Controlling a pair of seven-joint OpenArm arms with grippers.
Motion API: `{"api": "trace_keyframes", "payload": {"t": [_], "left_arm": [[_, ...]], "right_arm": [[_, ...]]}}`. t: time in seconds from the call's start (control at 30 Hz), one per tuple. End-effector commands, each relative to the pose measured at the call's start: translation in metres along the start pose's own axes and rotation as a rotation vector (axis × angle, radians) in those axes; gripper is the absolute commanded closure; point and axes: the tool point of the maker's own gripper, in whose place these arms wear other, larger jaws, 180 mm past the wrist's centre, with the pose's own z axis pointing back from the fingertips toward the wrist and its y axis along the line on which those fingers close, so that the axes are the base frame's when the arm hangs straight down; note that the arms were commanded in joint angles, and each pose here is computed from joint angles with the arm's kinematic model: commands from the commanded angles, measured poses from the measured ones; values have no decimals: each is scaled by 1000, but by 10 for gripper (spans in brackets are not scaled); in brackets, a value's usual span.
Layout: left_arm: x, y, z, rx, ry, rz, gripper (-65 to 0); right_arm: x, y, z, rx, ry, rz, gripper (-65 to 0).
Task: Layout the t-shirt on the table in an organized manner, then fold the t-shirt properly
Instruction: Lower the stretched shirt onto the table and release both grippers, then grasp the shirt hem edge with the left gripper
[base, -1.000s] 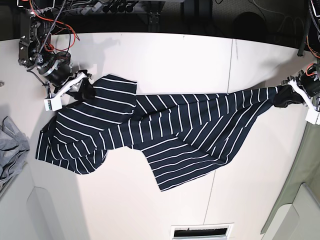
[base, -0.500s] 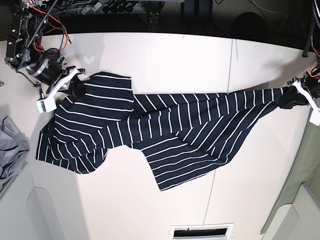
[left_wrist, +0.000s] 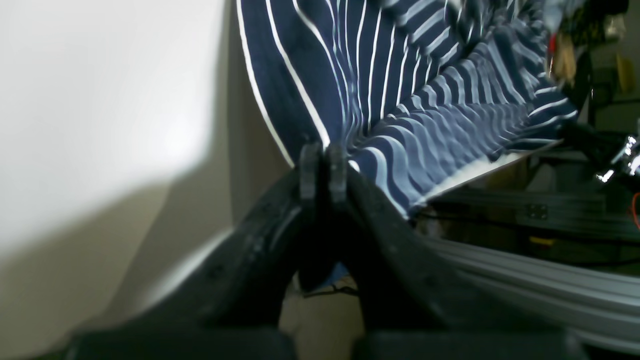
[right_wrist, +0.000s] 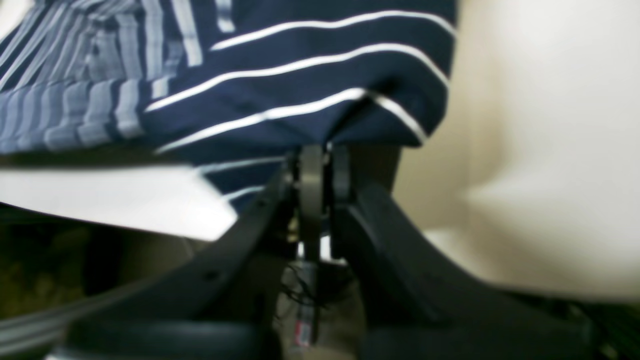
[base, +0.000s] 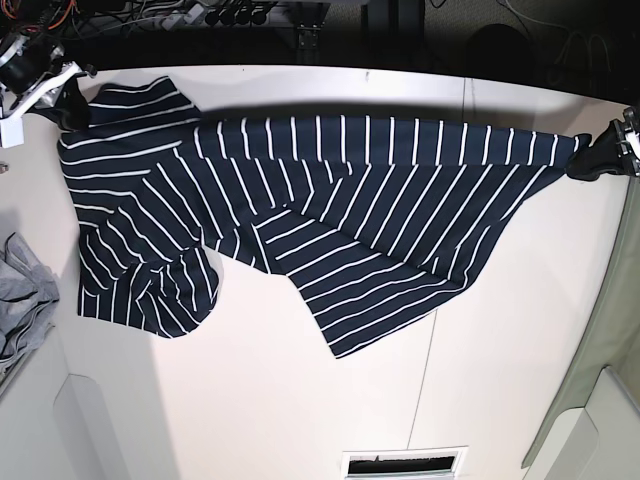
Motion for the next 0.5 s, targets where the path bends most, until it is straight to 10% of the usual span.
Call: {"api": "trace_keyframes", "payload": {"t": [0.0, 0.23, 0.37, 0.47], "left_arm": [[10, -2, 8, -2, -23, -24, 0], [0, 7, 8, 47, -18, -14, -40], [5, 16, 8, 98, -46, -31, -237], [6, 19, 9, 113, -48, -37, -267]], "right_arm": [[6, -2, 6, -2, -20, 17, 0], [-14, -7, 13, -15, 29, 0, 0], [-10, -9, 13, -25, 6, -12, -305], [1, -9, 11, -24, -41, -8, -330]]}}
